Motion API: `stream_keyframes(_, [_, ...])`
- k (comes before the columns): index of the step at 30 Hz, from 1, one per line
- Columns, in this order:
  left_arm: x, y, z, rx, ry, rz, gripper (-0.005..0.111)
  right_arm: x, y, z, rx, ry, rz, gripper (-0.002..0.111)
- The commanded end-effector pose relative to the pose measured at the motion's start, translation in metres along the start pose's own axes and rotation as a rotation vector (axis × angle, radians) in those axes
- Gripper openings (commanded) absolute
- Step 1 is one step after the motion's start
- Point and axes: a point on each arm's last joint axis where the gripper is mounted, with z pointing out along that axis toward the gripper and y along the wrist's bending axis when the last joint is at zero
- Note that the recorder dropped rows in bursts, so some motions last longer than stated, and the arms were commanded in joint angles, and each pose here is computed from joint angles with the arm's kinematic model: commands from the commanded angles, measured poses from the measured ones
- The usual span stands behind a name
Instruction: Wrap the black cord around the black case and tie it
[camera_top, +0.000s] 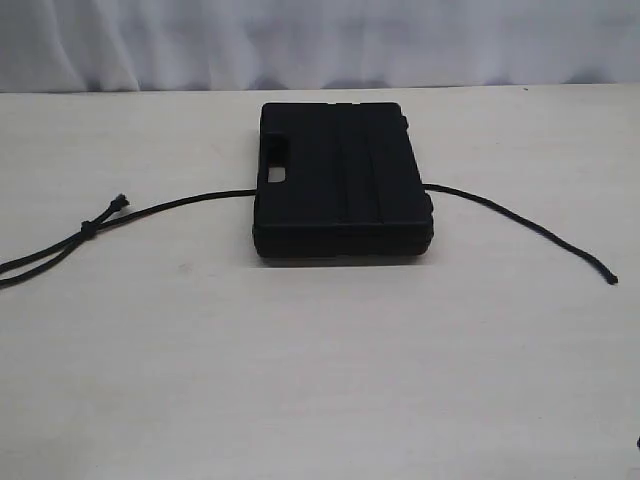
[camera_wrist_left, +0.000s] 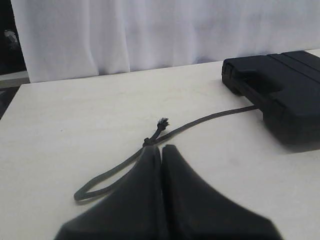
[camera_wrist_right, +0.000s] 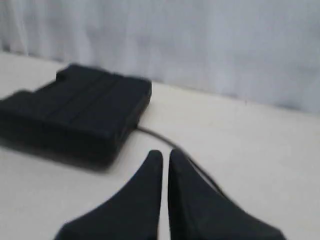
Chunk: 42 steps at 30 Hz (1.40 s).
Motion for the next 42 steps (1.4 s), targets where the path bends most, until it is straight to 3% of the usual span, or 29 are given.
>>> stream_keyframes(1, [0.000, 0.000, 0.000, 0.000, -0.004, -0.003, 0.000, -0.034, 0.000, -0.007, 0.011, -0.383, -0.029, 0.004])
stream_keyframes(8, [0.000, 0.000, 0.000, 0.000, -0.004, -0.003, 0.000, -0.081, 0.000, -0.050, -0.016, -1.099, 0.032, 0.004])
stream_keyframes(12, [0.000, 0.000, 0.000, 0.000, -0.004, -0.003, 0.000, -0.097, -0.008, -0.064, -0.077, -1.218, 0.248, 0.004])
stream_keyframes(16, [0.000, 0.000, 0.000, 0.000, -0.004, -0.003, 0.000, -0.147, -0.014, -0.071, -0.040, -0.867, 0.244, 0.006])
stream_keyframes(21, [0.000, 0.000, 0.000, 0.000, -0.004, -0.003, 0.000, -0.235, -0.024, -0.062, -0.015, -0.293, 0.239, 0.052])
stream_keyframes(25, [0.000, 0.000, 0.000, 0.000, -0.004, -0.003, 0.000, -0.270, -0.027, -0.008, -0.009, 0.084, 0.241, 0.054])
stream_keyframes(29, [0.000, 0.000, 0.000, 0.000, -0.004, -0.003, 0.000, -0.276, -0.019, 0.061, -0.086, 0.328, 0.253, 0.054])
stream_keyframes(37, [0.000, 0.000, 0.000, 0.000, -0.004, -0.003, 0.000, -0.238, -0.003, 0.170, -0.181, 0.705, 0.270, 0.054])
stream_keyframes(42, [0.000, 0.000, 0.000, 0.000, -0.004, -0.003, 0.000, -0.212, 0.037, 0.216, -0.283, 0.777, 0.202, 0.054])
